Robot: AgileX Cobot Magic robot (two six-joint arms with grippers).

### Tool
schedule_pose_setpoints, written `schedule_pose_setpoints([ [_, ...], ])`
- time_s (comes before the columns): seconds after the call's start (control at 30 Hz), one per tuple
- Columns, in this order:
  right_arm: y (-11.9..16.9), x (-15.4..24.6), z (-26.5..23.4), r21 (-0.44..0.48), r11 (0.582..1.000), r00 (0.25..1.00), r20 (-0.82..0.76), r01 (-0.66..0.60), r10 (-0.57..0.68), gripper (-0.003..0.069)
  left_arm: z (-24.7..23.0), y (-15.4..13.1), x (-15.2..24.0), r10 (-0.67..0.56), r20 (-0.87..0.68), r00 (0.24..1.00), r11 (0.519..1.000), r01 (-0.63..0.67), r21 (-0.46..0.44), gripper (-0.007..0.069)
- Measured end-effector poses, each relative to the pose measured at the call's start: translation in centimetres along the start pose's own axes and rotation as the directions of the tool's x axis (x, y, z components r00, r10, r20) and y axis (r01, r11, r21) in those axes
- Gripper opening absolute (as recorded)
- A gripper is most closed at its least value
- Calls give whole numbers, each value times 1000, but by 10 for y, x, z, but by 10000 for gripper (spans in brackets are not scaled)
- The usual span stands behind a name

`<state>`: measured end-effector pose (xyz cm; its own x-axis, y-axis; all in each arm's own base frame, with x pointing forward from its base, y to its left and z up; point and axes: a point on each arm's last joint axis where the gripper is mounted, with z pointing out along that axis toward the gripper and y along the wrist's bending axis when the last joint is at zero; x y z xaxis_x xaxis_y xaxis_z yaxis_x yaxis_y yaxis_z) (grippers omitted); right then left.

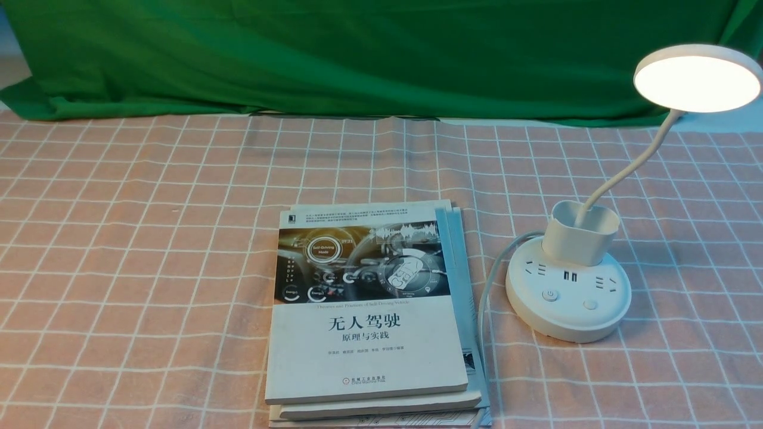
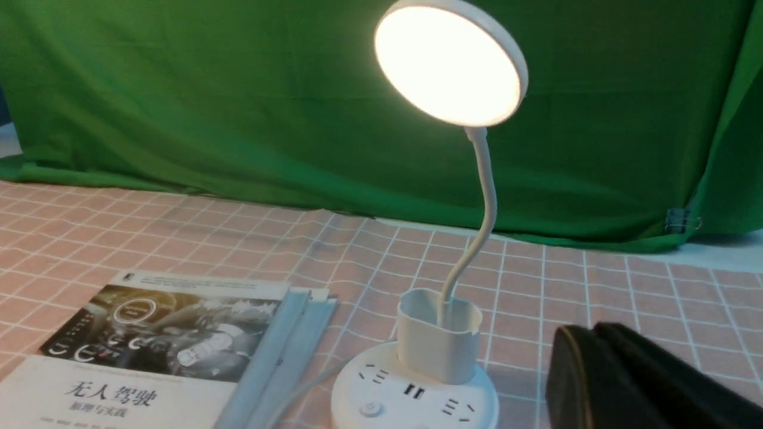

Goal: Turn on the table lamp on the pink coffee tablecloth with your hand.

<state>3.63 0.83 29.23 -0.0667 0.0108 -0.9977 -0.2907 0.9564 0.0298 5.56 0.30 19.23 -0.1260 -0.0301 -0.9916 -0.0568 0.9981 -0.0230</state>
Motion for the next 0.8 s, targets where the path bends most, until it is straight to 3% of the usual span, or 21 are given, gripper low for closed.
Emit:
schedule_pose_setpoints([
  [0.2, -9, 51, 9, 168, 983, 995, -62, -72, 83, 85, 0, 0, 0, 0, 0, 1000, 1000, 0, 0, 21],
  [0.37, -17, 82, 19, 313, 948, 998, -19, -52, 61, 101, 0, 0, 0, 0, 0, 1000, 1000, 0, 0, 21],
  [0.53, -20, 83, 21, 344, 938, 995, 102, -42, 7, 116, 0, 0, 0, 0, 0, 1000, 1000, 0, 0, 21],
  [0.8, -20, 99, 22, 347, 937, 997, -40, -41, 59, 136, 0, 0, 0, 0, 1, 1000, 1000, 0, 0, 21],
])
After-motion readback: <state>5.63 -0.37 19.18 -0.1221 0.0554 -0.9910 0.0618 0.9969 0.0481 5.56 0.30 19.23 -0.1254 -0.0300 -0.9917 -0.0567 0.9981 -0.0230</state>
